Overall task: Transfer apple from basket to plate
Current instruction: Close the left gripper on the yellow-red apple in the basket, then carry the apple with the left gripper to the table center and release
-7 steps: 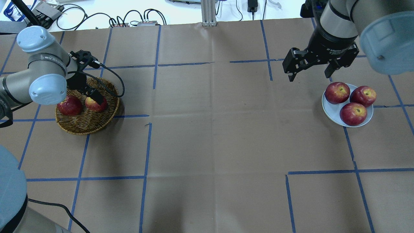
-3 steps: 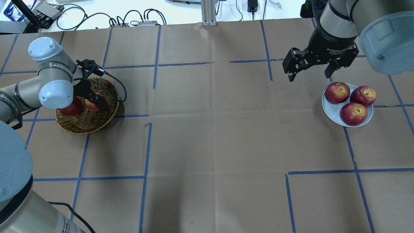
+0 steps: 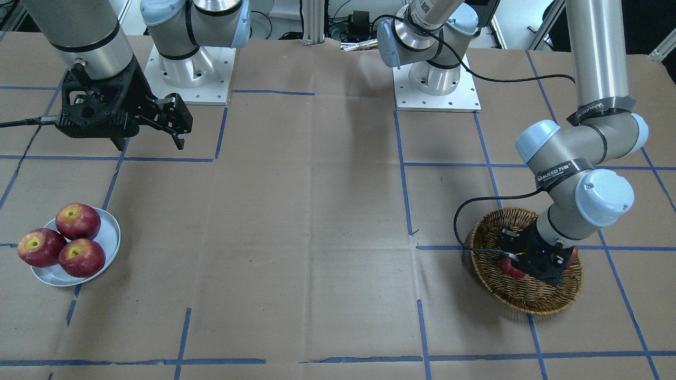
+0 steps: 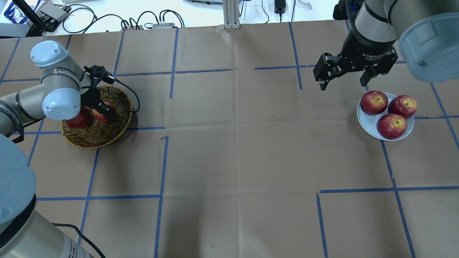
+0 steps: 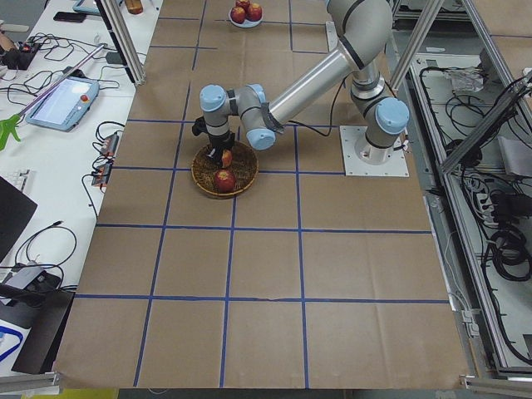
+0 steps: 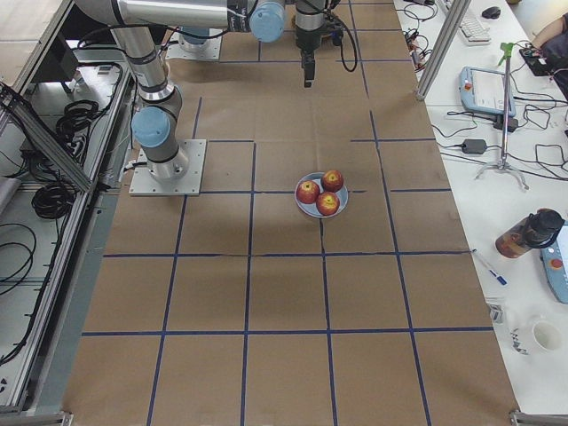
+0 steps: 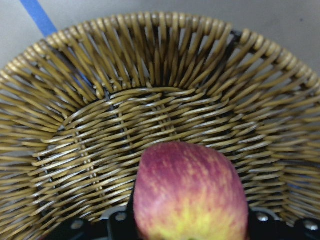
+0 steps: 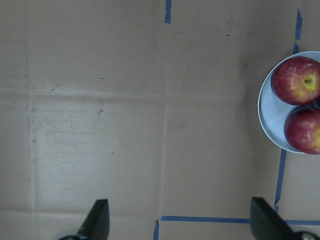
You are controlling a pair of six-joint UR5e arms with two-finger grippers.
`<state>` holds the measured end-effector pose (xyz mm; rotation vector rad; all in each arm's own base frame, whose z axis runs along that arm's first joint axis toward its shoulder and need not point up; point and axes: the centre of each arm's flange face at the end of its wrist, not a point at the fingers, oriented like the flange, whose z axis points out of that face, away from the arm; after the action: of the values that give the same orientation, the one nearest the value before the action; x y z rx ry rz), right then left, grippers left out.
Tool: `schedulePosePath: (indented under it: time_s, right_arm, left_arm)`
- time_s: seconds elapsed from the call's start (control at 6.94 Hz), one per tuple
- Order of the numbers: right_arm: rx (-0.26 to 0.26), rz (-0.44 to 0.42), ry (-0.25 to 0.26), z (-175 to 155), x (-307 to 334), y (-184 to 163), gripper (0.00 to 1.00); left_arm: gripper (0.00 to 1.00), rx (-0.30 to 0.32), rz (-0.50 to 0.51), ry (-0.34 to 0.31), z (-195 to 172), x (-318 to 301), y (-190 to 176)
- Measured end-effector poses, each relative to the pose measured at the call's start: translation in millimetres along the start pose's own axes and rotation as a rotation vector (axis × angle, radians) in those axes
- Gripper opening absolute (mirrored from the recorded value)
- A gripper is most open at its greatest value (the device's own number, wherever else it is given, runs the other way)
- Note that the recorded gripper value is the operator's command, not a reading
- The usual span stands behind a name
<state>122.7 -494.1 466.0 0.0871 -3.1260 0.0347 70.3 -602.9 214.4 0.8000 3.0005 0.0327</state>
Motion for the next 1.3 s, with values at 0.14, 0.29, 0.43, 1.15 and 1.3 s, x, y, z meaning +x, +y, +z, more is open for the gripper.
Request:
schedulePosePath:
  time_s: [0.14, 0.29, 0.43, 1.15, 1.3]
  right_arm:
    - [0.0, 0.0, 0.0, 0.0, 0.0, 0.0, 1.0]
    - [0.0, 0.0, 0.0, 0.0, 0.0, 0.1, 1.0]
    - [0.0, 0.0, -0.001, 0.0, -0.3, 0.1, 1.0]
    - [-0.001, 0.0, -0.001, 0.1, 0.2, 0.0, 1.0]
    - [-0.001, 0.0, 0.0, 0.1, 0.1, 0.0, 1.0]
  left_arm:
    - [0.42, 0.004, -0.046, 0.001, -25.2, 11.8, -3.7]
    - [0.42, 0.013, -0.099, -0.001, -53.2, 41.7, -15.4]
    - [0.43, 0.025, -0.146, -0.005, -75.0, 89.1, -35.4]
    - [0.43, 0.035, -0.289, 0.03, -64.4, 333.0, -117.1]
    - [0.43, 0.047, -0.295, 0.054, -49.4, 352.2, -134.8]
